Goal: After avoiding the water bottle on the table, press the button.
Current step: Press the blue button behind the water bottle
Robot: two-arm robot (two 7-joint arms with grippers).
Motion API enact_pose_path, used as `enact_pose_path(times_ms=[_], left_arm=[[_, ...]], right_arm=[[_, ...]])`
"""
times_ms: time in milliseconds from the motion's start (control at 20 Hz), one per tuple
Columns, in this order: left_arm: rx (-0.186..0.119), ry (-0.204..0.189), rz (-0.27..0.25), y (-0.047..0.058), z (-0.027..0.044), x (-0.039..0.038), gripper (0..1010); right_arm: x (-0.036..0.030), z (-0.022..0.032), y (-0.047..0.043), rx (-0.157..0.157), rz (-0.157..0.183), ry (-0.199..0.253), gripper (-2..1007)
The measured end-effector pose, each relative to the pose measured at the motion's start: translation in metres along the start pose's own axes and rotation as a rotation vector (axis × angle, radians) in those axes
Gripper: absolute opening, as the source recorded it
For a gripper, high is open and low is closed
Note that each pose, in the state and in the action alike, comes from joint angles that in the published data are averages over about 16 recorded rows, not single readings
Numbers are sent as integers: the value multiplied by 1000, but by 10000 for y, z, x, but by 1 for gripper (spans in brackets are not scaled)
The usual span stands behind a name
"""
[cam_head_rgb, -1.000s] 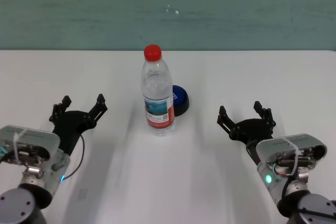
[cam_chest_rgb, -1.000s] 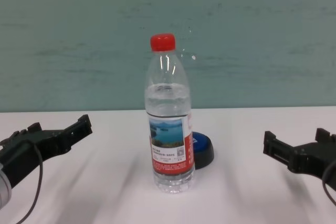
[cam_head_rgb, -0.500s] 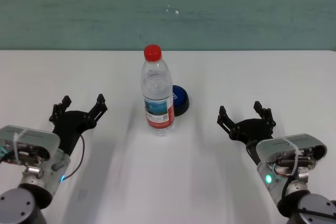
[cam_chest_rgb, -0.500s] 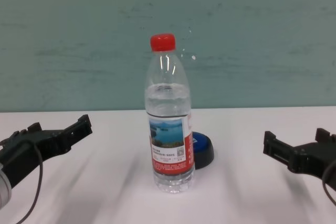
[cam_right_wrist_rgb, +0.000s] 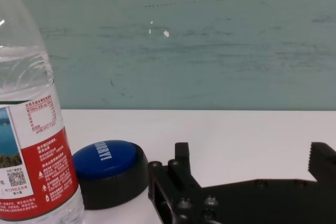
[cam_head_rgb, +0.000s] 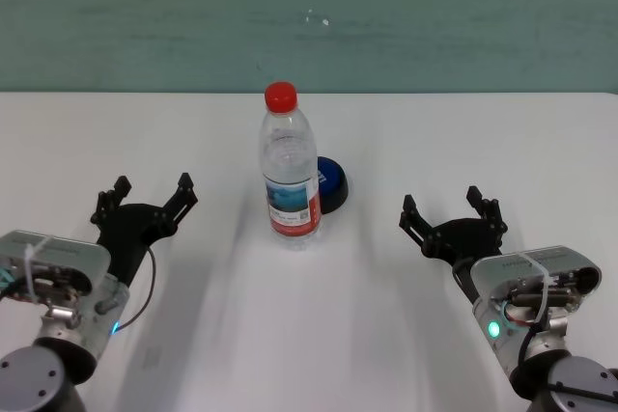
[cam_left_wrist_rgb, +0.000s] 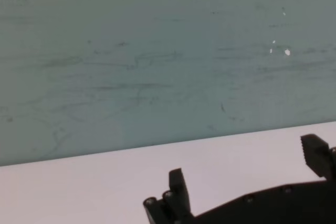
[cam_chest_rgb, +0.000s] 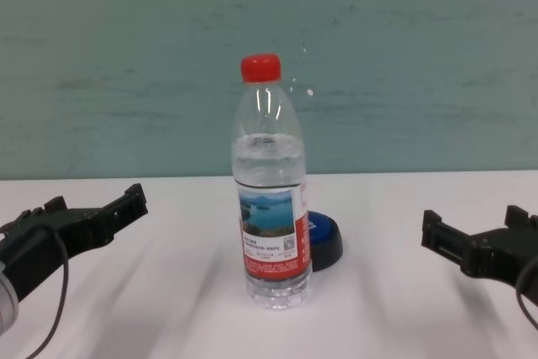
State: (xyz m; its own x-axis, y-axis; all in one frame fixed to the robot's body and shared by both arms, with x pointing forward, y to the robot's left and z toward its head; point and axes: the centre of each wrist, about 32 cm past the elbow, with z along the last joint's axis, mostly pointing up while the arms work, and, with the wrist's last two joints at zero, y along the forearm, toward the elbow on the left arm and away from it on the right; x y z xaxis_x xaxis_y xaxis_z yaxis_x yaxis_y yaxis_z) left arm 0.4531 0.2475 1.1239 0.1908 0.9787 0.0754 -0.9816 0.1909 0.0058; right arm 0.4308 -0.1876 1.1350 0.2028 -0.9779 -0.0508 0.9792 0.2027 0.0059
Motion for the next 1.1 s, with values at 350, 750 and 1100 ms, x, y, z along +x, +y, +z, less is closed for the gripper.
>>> enact_pose_path(times_ms=[350,750,1100], left_arm=[[-2,5,-9,17,0,11,1010],[-16,15,-40,94,13,23,1010],[-37,17,-75,226,32,57,1010]], right_arm=[[0,0,0,0,0,0,1004],[0,0,0,0,0,0,1004],[0,0,0,0,0,0,1004]])
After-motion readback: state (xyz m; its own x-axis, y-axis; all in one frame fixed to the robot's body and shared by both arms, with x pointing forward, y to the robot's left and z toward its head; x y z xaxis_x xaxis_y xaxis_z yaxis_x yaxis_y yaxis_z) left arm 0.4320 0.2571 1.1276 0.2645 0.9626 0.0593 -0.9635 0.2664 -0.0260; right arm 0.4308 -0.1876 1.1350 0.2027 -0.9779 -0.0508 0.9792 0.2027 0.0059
